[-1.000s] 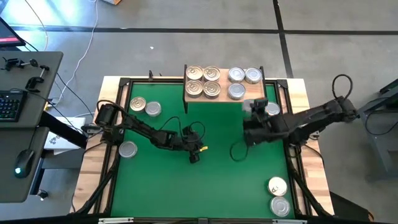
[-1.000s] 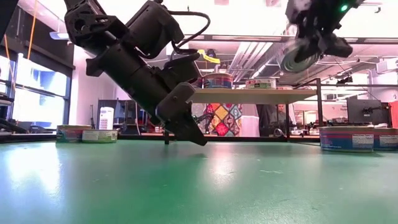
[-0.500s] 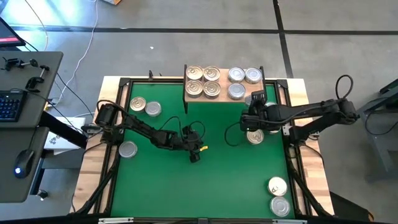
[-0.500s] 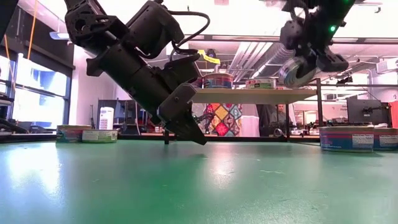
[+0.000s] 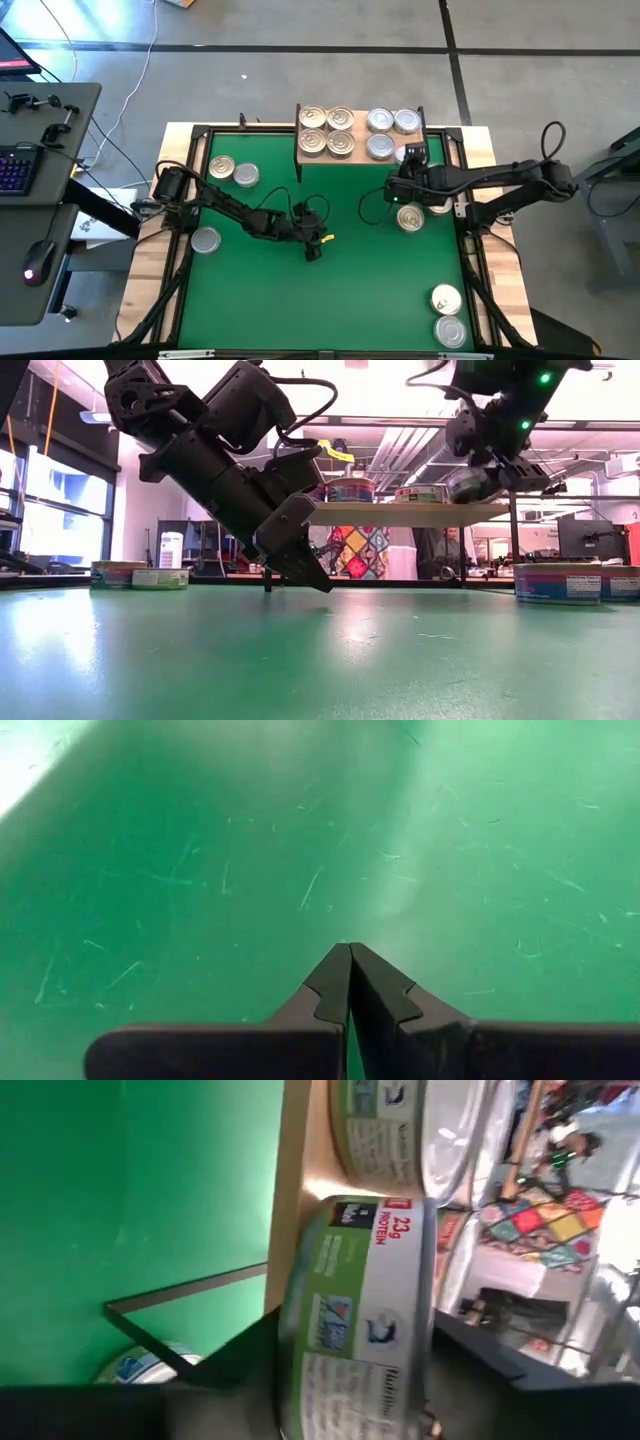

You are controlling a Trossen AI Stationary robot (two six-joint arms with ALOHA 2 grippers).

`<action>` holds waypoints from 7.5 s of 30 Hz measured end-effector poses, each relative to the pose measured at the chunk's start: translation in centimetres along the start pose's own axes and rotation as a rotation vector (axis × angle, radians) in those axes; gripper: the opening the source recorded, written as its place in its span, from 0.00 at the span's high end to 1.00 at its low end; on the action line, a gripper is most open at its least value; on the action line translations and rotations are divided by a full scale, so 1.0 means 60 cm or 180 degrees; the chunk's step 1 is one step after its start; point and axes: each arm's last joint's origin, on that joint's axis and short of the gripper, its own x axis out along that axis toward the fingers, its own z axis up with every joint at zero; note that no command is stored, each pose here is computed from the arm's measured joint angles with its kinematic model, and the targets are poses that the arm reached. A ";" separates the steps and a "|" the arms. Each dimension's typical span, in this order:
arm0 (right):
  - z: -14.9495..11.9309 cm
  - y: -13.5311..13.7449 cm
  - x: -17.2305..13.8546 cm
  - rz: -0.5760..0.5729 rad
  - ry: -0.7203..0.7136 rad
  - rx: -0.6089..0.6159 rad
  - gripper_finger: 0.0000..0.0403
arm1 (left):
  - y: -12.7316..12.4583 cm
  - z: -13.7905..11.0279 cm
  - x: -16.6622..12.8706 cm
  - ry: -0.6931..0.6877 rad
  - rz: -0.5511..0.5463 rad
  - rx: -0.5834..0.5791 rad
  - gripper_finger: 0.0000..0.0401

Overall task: Stack canned seafood by type on shelf
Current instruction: Put the green tuna can on the shelf, then stack the blue pink tuna can on top of the blue pink tuna can on the shelf

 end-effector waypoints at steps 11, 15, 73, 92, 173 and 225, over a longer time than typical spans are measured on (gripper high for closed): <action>-0.003 -0.026 0.001 0.0244 -0.0103 0.0205 0.38 | 0.000 0.000 0.000 0.0000 0.0000 -0.0001 1.00; -0.013 -0.047 -0.006 0.0182 -0.0159 0.0365 0.38 | 0.000 0.001 0.000 -0.0006 -0.0003 -0.0005 1.00; 0.045 0.237 -0.059 0.2290 -0.0628 0.2489 0.92 | -0.059 0.015 -0.036 -0.0463 -0.0223 0.0243 1.00; 0.085 0.181 -0.129 0.2680 -0.2483 0.2386 1.00 | -0.067 0.053 -0.092 -0.0692 -0.0354 0.0170 1.00; 0.193 0.186 -0.147 0.1974 -0.1659 0.2161 0.26 | -0.110 -0.009 -0.052 0.0415 -0.0234 0.0421 1.00; 0.218 0.150 -0.101 0.2473 -0.1716 -0.0531 0.32 | -0.106 -0.019 -0.049 0.0195 -0.0317 0.0259 1.00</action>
